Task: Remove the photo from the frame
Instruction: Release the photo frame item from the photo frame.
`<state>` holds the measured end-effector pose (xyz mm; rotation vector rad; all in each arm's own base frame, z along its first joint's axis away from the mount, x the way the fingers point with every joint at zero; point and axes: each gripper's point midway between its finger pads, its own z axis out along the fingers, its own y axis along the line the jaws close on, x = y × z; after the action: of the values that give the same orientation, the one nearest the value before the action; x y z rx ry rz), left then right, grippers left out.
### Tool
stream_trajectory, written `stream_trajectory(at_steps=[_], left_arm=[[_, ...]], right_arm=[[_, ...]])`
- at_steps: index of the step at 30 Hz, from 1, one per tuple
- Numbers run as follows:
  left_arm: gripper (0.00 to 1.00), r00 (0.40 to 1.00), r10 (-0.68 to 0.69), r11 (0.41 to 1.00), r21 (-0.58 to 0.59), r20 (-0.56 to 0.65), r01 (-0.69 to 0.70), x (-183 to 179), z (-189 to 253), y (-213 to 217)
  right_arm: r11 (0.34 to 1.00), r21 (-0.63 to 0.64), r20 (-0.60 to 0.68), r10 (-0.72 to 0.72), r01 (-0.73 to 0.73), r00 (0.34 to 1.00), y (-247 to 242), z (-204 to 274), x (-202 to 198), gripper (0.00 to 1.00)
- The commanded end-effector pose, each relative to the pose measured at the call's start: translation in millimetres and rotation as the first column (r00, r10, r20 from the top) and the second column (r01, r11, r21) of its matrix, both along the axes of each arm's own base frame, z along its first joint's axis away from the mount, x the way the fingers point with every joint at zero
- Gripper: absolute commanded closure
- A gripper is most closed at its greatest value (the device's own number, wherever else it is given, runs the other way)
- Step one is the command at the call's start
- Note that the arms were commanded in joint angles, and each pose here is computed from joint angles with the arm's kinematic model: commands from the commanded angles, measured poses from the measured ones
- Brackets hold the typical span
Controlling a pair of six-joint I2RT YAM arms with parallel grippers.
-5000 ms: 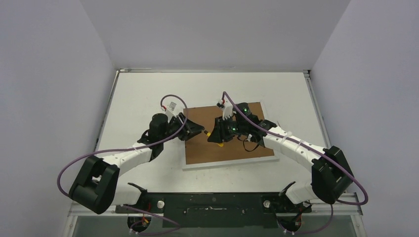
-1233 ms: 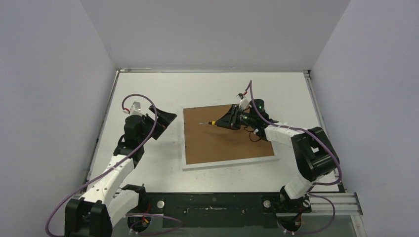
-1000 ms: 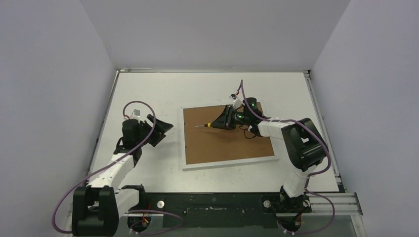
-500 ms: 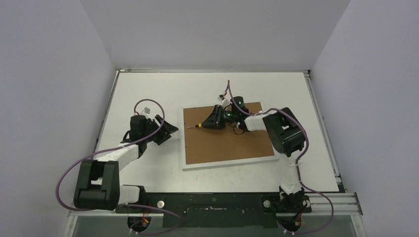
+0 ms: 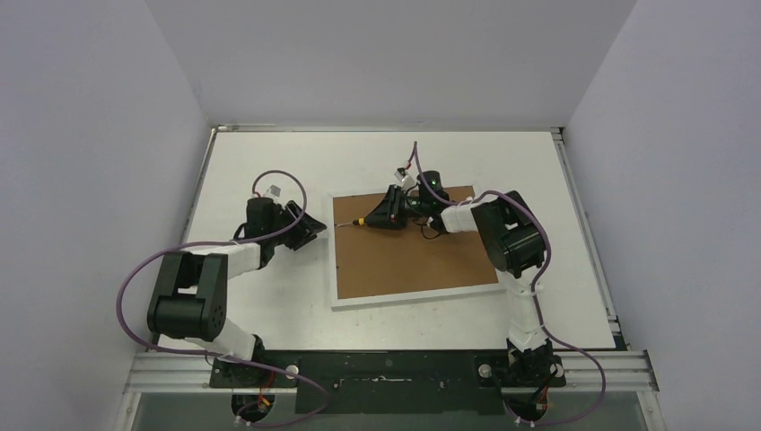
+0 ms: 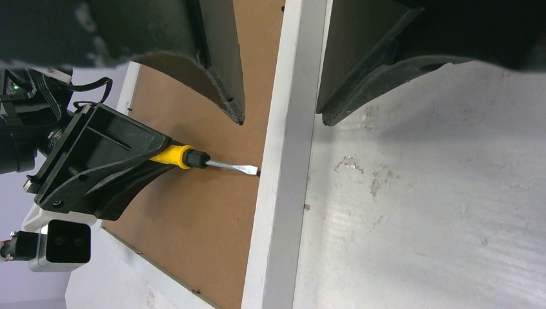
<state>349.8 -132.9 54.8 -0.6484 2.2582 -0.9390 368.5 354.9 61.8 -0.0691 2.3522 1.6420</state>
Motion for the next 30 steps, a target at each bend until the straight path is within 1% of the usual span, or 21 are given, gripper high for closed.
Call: stream_trajectory(at_steps=[1, 12, 21, 24, 30], left_arm=[[0.57, 0.995, -0.02, 1.0, 0.012, 0.101, 0.019, 27.7, 18.7, -3.7], [0.63, 0.994, -0.063, 0.998, 0.004, 0.086, 0.063, 39.8, 8.6, -16.1], [0.67, 0.994, -0.081, 0.996, 0.028, 0.072, 0.079, 46.0, 3.6, -18.7], [0.69, 0.994, -0.086, 0.996, 0.029, 0.068, 0.085, 47.9, 2.0, -20.2], [0.75, 0.992, -0.115, 0.993, 0.028, 0.053, 0.114, 48.0, -3.8, -27.2]], right_arm=[[1.0, -0.01, 0.026, -0.015, 0.015, 1.0, 1.2, -3.1, 13.8, 0.95], [0.999, -0.045, -0.021, -0.026, 0.025, 0.999, -0.9, -16.5, 12.5, 0.95], [0.992, -0.124, -0.084, -0.036, 0.025, 0.996, -3.4, -21.5, 11.9, 0.95], [0.988, -0.151, -0.129, -0.047, 0.027, 0.991, -4.0, -24.8, 11.0, 0.95], [0.982, -0.188, -0.17, -0.061, 0.029, 0.984, -3.2, -26.7, 9.3, 0.95]])
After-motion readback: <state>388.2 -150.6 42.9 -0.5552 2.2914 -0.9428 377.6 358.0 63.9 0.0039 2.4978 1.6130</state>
